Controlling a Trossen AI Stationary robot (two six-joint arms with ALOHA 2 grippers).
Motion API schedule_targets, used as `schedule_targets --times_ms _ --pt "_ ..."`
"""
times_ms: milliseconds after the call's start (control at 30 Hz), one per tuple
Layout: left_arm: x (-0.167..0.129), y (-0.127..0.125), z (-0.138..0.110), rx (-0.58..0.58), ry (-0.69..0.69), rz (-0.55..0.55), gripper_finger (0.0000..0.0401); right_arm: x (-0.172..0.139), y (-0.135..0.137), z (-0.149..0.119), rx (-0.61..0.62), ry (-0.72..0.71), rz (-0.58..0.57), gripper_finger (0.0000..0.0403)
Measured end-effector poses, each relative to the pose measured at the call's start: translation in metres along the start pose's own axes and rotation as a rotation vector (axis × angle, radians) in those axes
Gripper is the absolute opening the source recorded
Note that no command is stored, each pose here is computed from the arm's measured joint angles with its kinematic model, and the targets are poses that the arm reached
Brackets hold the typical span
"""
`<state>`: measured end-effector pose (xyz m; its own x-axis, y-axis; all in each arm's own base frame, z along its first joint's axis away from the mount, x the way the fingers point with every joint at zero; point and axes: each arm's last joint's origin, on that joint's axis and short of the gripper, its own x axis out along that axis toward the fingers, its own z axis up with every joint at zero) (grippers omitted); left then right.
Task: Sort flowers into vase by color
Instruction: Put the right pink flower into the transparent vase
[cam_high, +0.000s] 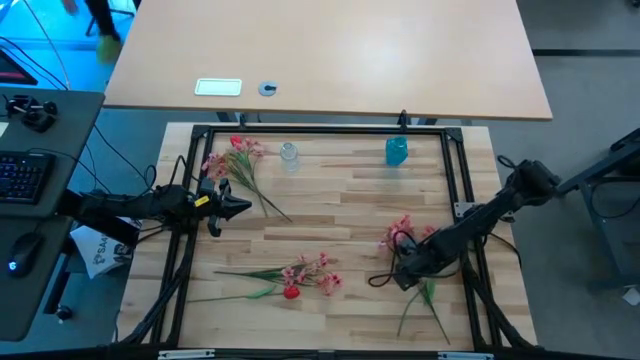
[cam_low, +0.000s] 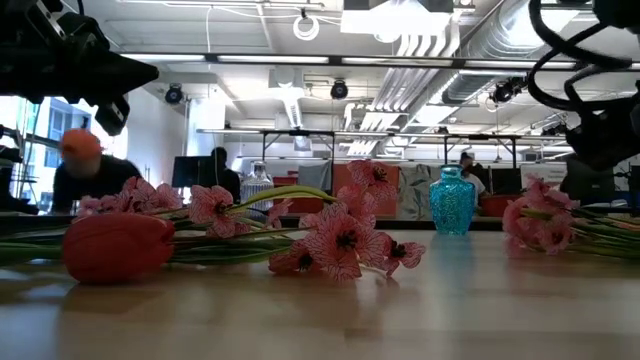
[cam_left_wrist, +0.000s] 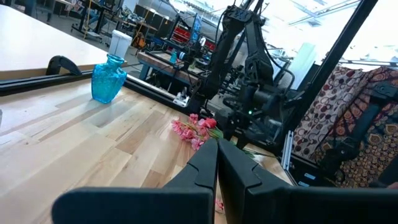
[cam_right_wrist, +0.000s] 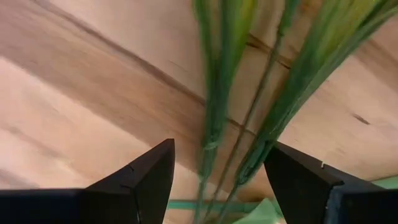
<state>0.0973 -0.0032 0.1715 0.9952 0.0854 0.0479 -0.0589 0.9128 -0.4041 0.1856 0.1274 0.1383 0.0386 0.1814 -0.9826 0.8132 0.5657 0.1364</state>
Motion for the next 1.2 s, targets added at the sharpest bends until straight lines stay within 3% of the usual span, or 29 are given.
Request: schedule_targets --times_ms 267,367,500,600,767,1000,1200 --pt "0.0 0.0 0.0 0.0 0.0 0.0 0.0 0.012 -0.002 0.002 -0.006 -0.011 -0.1 0.0228" --pt "0.0 0.0 0.0 0.0 0.001 0.0 0.0 0.012 -0.004 0.002 -0.006 -0.024 -0.114 0.017" --pt "0.0 0.0 0.0 0.0 0.0 0.0 0.0 0.006 -0.005 0.002 -0.03 -0.041 -0.101 0.0033" --pt "0.0 0.0 0.0 0.0 0.0 0.0 0.0 -0.008 -0.002 0.003 -0.053 -0.107 -0.068 0.002" --pt "0.0 0.0 0.0 0.0 0.001 0.0 0.0 -0.068 0.011 0.003 -0.079 -0.272 0.096 0.0007" --pt "0.0 0.0 0.0 0.0 0.0 0.0 0.0 -0.169 0.016 0.02 -0.202 -0.685 0.302 0.0004" --pt "0.0 0.0 0.0 0.0 0.0 0.0 0.0 -0.195 0.037 0.044 -0.401 -0.877 0.444 0.0002"
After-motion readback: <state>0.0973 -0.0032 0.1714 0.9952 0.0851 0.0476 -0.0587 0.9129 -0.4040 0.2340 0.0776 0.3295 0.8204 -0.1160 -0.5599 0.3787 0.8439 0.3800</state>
